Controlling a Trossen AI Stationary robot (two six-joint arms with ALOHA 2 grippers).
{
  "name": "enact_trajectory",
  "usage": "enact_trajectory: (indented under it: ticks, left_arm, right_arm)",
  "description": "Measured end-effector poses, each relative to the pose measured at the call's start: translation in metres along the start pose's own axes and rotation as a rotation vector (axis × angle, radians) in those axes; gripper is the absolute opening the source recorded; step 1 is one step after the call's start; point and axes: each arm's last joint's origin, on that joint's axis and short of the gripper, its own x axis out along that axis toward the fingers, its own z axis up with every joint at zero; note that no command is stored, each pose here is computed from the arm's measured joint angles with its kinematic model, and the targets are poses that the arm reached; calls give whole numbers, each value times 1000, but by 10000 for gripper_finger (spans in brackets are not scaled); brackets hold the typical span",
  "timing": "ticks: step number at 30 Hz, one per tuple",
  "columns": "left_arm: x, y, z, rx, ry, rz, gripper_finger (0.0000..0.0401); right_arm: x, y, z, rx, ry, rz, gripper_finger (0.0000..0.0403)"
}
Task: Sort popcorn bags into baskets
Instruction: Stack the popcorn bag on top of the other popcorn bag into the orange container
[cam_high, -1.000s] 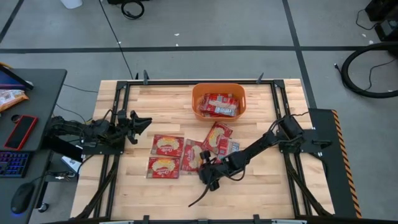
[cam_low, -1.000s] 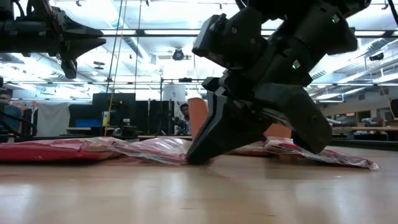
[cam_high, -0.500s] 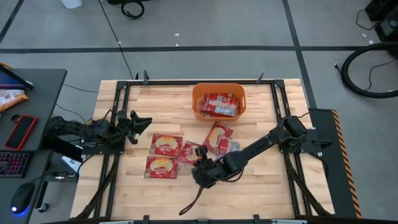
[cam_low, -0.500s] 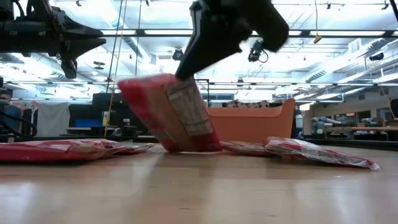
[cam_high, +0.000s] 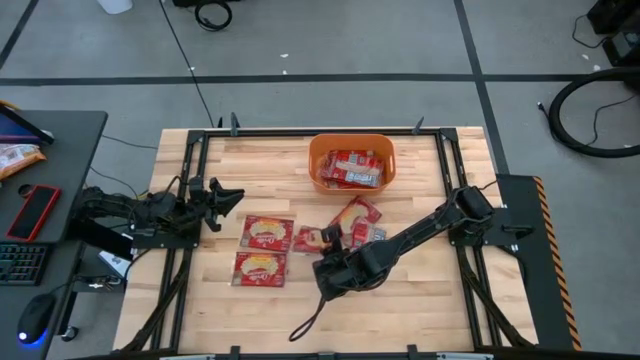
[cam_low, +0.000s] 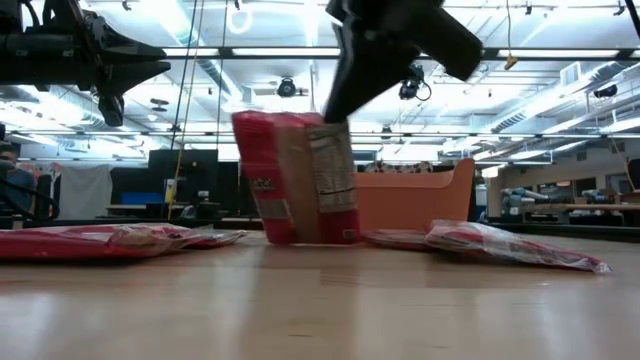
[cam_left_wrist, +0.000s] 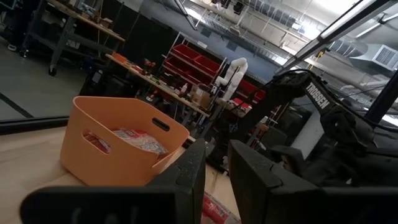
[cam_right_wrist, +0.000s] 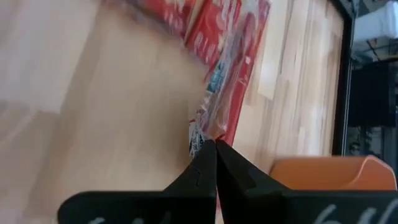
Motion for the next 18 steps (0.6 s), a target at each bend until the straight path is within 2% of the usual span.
enact_trajectory:
  ticks: [6, 10, 13, 18]
  left_arm:
    - [0, 0, 0, 0, 0, 0, 73]
    - [0, 0, 0, 0, 0, 0, 73]
    - [0, 0, 0, 0, 0, 0, 73]
    - [0, 0, 0, 0, 0, 0, 73]
  right_arm:
    - [-2, 2, -15, -126, 130, 15, 1]
    - [-6, 4, -29, -236, 253, 97, 4]
    - [-8, 3, -39, -216, 357, 180, 5]
    - [-9, -5, -51, -98, 504, 210, 21]
